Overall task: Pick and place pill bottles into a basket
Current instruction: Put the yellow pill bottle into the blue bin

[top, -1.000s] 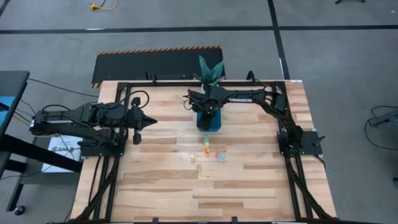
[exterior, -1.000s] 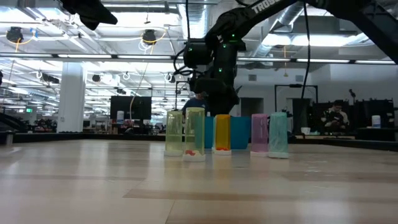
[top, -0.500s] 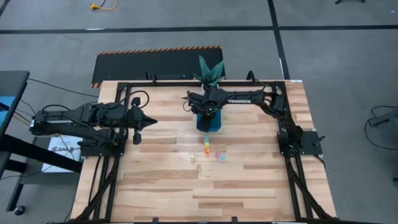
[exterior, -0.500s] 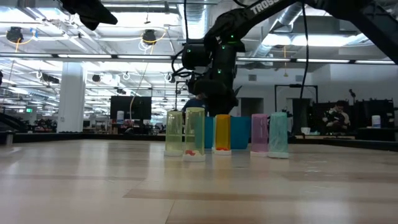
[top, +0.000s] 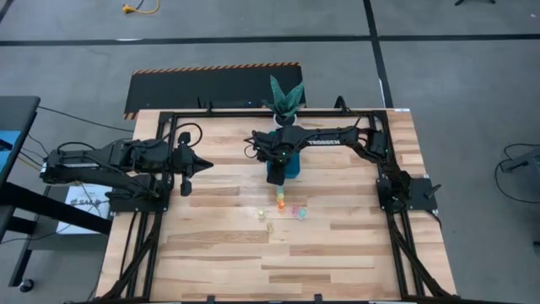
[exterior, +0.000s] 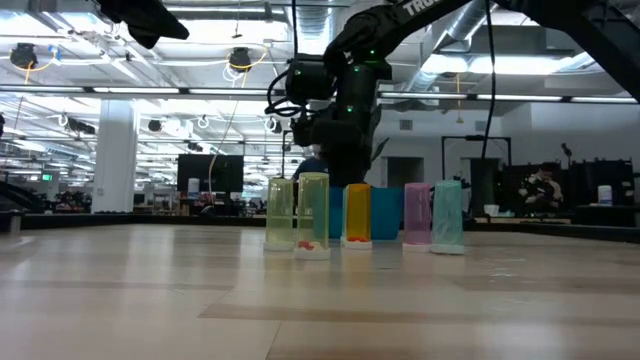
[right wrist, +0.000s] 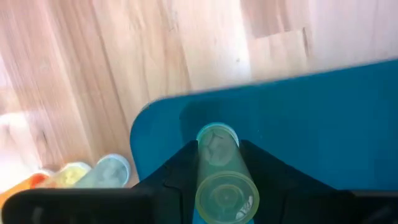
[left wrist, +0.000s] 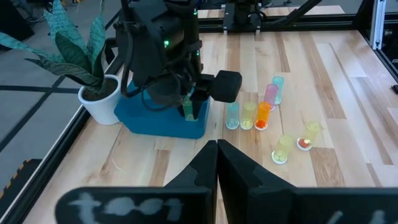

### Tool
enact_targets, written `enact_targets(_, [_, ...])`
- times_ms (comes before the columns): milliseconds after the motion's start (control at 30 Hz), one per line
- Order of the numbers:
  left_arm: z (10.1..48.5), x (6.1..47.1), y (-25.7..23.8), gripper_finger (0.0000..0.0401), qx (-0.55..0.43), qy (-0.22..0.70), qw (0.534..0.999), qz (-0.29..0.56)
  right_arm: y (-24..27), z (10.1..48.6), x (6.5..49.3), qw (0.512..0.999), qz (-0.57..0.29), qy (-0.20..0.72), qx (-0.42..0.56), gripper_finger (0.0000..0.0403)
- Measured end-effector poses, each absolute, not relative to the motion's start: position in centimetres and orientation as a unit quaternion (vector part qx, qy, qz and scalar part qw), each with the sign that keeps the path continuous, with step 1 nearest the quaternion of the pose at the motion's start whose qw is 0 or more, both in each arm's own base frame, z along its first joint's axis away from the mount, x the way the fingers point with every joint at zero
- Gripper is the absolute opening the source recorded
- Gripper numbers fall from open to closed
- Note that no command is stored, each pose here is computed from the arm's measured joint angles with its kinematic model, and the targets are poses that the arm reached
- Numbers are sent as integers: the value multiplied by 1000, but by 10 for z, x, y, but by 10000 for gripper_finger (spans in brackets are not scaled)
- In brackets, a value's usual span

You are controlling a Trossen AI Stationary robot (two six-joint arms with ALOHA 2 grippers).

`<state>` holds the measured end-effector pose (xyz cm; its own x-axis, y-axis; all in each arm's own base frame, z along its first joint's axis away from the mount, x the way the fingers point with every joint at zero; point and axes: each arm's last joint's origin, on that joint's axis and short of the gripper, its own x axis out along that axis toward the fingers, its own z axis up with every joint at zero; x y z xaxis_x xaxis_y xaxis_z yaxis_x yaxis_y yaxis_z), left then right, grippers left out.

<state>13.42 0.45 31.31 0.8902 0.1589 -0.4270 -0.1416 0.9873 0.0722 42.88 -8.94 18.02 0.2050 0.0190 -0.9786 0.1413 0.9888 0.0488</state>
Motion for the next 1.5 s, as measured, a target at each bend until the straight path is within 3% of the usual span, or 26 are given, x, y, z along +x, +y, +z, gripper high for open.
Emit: enact_targets(1500, [314, 135, 4, 0, 10, 217, 973, 80, -92, 181, 430, 781, -10, 623, 38, 103])
